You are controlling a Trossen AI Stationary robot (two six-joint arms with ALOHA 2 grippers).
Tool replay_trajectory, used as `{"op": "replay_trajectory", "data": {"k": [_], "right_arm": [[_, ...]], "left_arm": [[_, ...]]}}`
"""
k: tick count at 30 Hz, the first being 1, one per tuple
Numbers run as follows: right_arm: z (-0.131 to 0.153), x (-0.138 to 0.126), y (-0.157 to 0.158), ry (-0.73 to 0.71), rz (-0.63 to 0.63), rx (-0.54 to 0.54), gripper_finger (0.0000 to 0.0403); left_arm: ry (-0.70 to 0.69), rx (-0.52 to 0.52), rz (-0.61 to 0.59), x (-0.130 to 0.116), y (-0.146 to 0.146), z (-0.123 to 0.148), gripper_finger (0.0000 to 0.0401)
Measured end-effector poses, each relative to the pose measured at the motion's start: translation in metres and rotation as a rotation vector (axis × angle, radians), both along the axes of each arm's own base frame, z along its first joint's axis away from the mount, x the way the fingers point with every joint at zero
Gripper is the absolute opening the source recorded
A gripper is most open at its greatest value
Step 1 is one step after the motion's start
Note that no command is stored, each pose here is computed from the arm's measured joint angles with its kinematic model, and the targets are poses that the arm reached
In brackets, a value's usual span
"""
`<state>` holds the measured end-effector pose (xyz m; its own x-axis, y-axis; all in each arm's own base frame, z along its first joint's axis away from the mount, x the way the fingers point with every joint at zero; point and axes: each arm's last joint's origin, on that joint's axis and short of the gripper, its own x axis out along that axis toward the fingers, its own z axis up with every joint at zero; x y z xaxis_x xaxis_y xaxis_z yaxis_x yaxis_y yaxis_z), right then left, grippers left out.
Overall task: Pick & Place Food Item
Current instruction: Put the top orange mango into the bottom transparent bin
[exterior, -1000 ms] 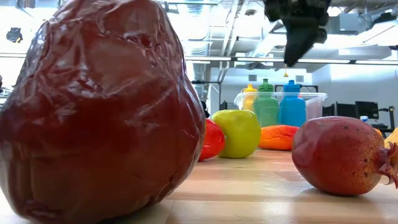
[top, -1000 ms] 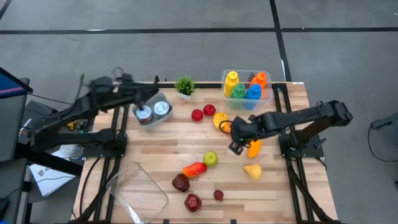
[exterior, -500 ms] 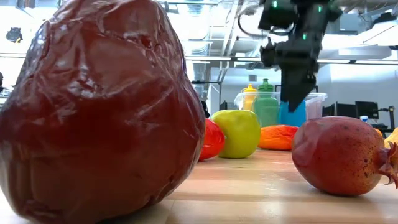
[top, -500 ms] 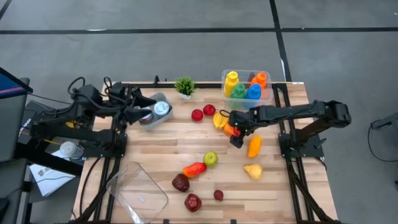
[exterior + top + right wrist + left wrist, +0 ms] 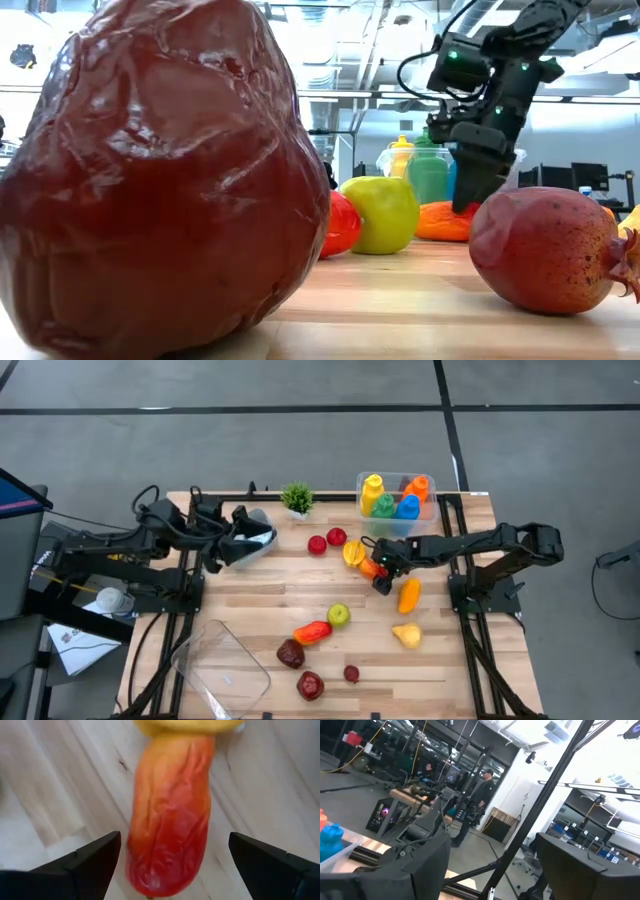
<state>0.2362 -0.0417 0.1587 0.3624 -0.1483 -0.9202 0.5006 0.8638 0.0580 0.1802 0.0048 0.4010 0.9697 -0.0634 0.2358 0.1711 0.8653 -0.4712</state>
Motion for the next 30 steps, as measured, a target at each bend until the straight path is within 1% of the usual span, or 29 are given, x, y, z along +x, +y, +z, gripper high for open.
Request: {"op": "replay_trajectory", "data": {"k": [4, 8, 10, 14, 17, 19, 21, 25, 28, 30], "right_arm": [[-0.014, 0.001, 0.000, 0.062, 0.003, 0.008, 0.0344], [-0.028, 0.008, 0.006, 0.111, 0.035, 0.002, 0.0305], [-0.028, 0.012, 0.009, 0.112, 0.038, -0.008, 0.0273], [-0.023, 0.015, 0.017, 0.097, 0.052, -0.022, 0.0191], [-0.009, 0.016, 0.019, 0.039, 0.032, -0.013, 0.0189], [0.000, 0.012, 0.021, 0.016, 0.020, 0.012, 0.0189], [0.017, 0.011, 0.025, -0.055, 0.017, 0.034, 0.0189], [0.066, 0.007, 0.035, -0.270, 0.013, 0.059, 0.0189], [0.105, 0.006, 0.042, -0.500, -0.001, 0.032, 0.0189], [0.127, 0.006, 0.047, -0.622, 0.006, 0.017, 0.0189]], "left_arm": [[0.015, -0.001, 0.000, 0.004, 0.000, -0.002, 0.0285], [0.015, -0.001, 0.000, 0.004, 0.000, -0.003, 0.0285], [0.016, -0.001, 0.001, 0.004, 0.000, -0.003, 0.0285], [0.031, -0.001, 0.001, 0.004, 0.000, -0.004, 0.0284], [0.076, -0.003, 0.003, 0.005, 0.001, -0.008, 0.0284], [0.105, -0.005, 0.006, 0.006, 0.001, -0.011, 0.0284], [0.110, -0.005, 0.007, 0.007, 0.001, -0.012, 0.0284], [0.128, 0.000, 0.018, 0.012, 0.002, -0.015, 0.0285], [0.165, 0.030, 0.067, 0.024, 0.003, -0.022, 0.0285], [0.176, 0.051, 0.080, 0.036, 0.005, -0.028, 0.0285]]}}
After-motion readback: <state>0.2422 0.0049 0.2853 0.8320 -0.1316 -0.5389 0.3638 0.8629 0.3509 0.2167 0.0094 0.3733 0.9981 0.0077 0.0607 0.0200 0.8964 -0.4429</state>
